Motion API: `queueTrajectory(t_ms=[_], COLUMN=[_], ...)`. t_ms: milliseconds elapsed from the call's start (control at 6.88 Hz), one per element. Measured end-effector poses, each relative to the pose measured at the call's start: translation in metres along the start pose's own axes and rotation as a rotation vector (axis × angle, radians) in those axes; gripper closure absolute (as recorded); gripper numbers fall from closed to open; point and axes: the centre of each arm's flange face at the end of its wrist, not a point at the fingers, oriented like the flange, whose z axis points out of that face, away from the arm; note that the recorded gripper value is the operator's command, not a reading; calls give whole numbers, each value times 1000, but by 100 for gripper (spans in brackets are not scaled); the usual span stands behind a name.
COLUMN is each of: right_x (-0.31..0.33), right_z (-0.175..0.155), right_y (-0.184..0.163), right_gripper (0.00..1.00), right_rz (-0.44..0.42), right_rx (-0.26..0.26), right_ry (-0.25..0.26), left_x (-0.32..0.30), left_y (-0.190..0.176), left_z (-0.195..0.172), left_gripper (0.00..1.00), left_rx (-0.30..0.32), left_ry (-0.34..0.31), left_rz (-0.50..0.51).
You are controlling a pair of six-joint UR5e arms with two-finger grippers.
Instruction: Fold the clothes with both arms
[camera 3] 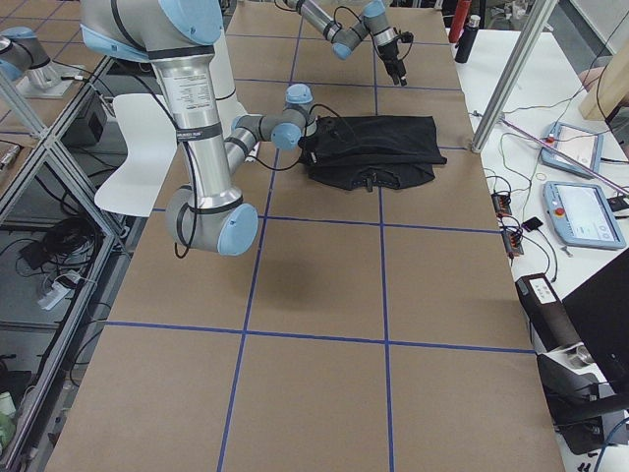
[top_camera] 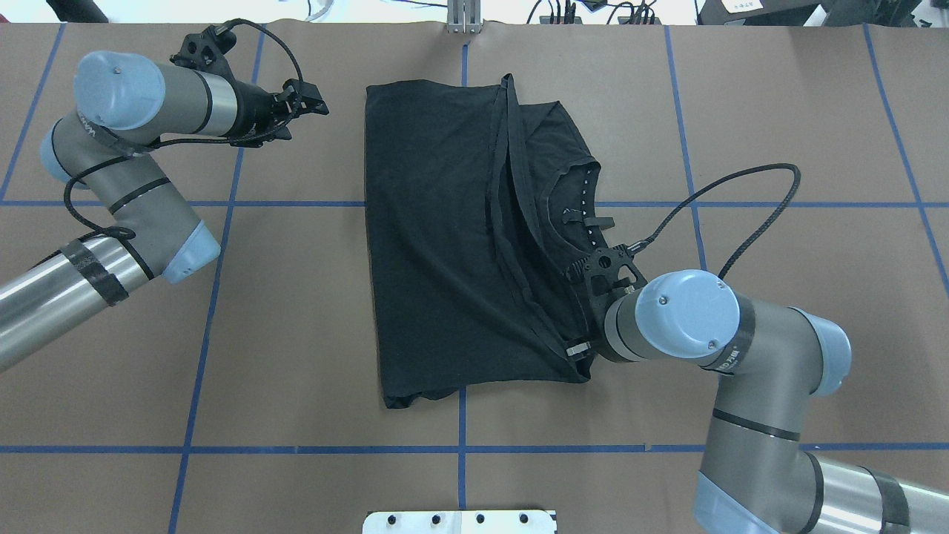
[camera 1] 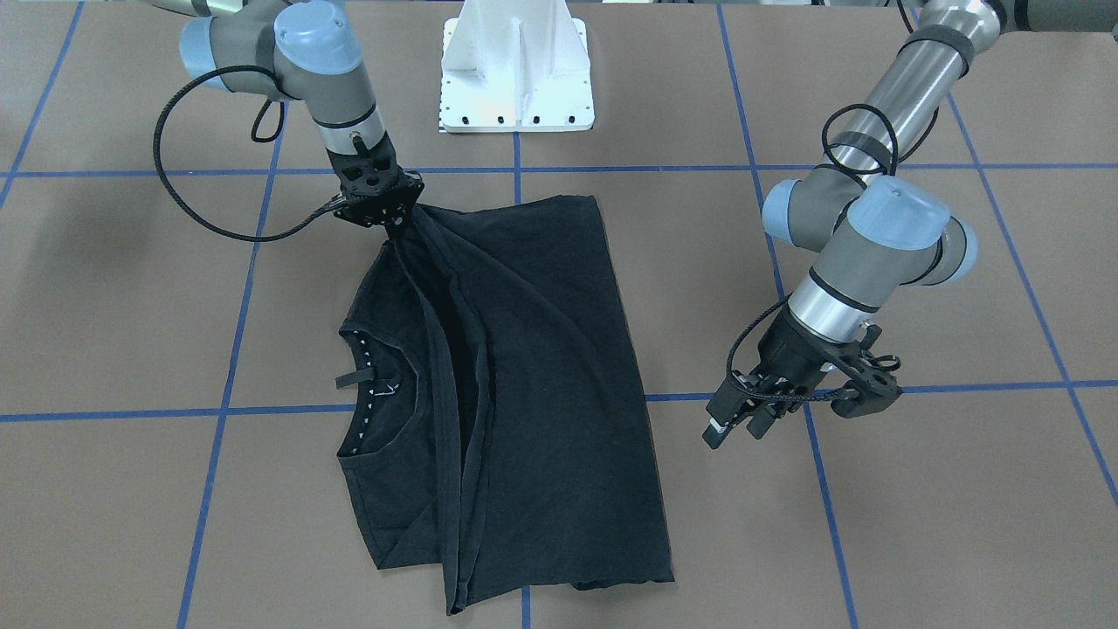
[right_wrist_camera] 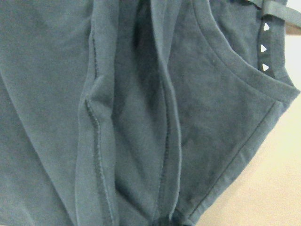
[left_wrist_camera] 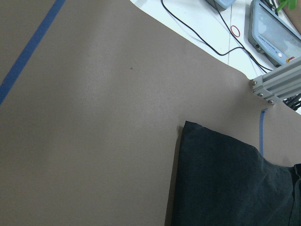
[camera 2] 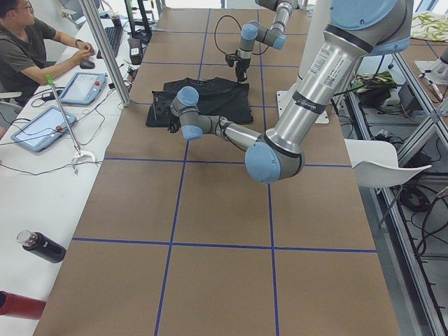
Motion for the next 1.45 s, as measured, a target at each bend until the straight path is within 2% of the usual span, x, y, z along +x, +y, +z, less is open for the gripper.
queueTrajectory(t_ms=[145,291,436,581,872,1017,1308,1453], right_x=[4,6,8,9,6,1,-19,-36], right_z=[0,0,2,3,-3,-7,-10,-12], right_y=[9,14,18,19,18,18,13,5], right_gripper=[100,84,39,2,0,4,63,73], right_rz=[12,21,24,25,24,20,6,-24], right_rx=[-5,-10,-16,-18,-9,-6,-13,-10], right_ry=[7,9,12,15,5,-3,11,37], left_x=[2,4,6,6,6,6,5,4], left_y=[0,1,1,1,1,1,1,1], left_z=[-1,-3,-4,-4,-4,-4,-4,-4], left_gripper=[14,14,14,14,14,14,14,14], left_rx=[0,0,0,0,0,-1,-1,-1], left_ry=[2,5,6,5,4,4,2,1], left_rz=[-5,-6,-7,-8,-9,-9,-9,-9])
